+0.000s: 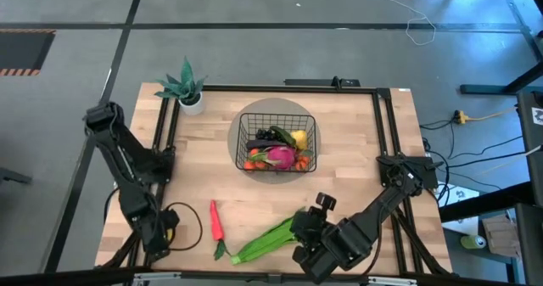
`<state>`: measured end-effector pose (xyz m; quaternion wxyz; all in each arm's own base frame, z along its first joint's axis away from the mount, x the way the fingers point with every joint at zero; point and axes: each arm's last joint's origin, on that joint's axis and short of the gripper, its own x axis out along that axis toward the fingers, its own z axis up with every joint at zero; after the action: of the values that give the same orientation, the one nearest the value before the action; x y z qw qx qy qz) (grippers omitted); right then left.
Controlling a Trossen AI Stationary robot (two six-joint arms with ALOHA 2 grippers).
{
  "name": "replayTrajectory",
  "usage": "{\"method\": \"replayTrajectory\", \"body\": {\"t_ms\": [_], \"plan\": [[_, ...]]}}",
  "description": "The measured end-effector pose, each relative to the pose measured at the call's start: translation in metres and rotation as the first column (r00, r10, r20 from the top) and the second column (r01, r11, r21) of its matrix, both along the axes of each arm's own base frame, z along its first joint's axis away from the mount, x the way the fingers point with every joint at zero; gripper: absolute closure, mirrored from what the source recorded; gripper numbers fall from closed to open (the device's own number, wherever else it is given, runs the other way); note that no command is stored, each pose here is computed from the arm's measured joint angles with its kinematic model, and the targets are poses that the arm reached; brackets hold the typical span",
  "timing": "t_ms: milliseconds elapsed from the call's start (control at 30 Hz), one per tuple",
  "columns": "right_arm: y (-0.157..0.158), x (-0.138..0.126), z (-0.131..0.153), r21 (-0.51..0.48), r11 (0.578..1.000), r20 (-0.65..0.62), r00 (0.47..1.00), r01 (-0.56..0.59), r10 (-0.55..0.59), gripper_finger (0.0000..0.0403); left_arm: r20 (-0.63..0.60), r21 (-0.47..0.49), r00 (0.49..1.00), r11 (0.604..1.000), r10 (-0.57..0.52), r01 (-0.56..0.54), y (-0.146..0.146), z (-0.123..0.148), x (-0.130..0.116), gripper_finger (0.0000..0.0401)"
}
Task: Build produce basket
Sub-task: Put the star fruit into the black wire basket
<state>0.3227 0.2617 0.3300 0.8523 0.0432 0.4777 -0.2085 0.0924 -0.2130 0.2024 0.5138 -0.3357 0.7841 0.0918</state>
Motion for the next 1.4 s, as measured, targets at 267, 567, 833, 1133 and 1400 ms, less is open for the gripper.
{"method": "replayTrajectory", "body": {"t_ms": [267, 567, 833, 1133, 1400], "plan": [[0.000, 0.000, 0.000, 0.013, 1.000, 0.010, 1.000, 0.014, -0.015, 0.0258, 0.021, 0.210, 0.993, 0.972, -0.113, 0.106, -0.003, -0.028, -0.003, 0.0243], [0.001, 0.001, 0.000, 0.015, 1.000, 0.012, 1.000, 0.017, -0.017, 0.0258, 0.275, 0.313, 0.939, 0.943, -0.205, 0.114, 0.008, -0.030, 0.029, 0.0243], [0.001, 0.001, 0.000, 0.018, 1.000, 0.014, 1.000, 0.017, -0.017, 0.0258, 0.514, 0.409, 0.795, 0.907, -0.321, 0.102, 0.014, -0.029, 0.059, 0.0243], [0.001, 0.001, 0.000, 0.008, 1.000, 0.026, 0.999, 0.019, -0.019, 0.0258, 0.528, 0.410, 0.768, 0.901, -0.363, 0.143, 0.013, -0.017, 0.059, 0.0243], [0.001, 0.001, 0.000, 0.010, 1.000, 0.030, 0.999, 0.019, -0.019, 0.0258, 0.589, 0.547, 0.717, 0.837, -0.372, -0.015, 0.025, -0.012, 0.070, 0.0243]]}}
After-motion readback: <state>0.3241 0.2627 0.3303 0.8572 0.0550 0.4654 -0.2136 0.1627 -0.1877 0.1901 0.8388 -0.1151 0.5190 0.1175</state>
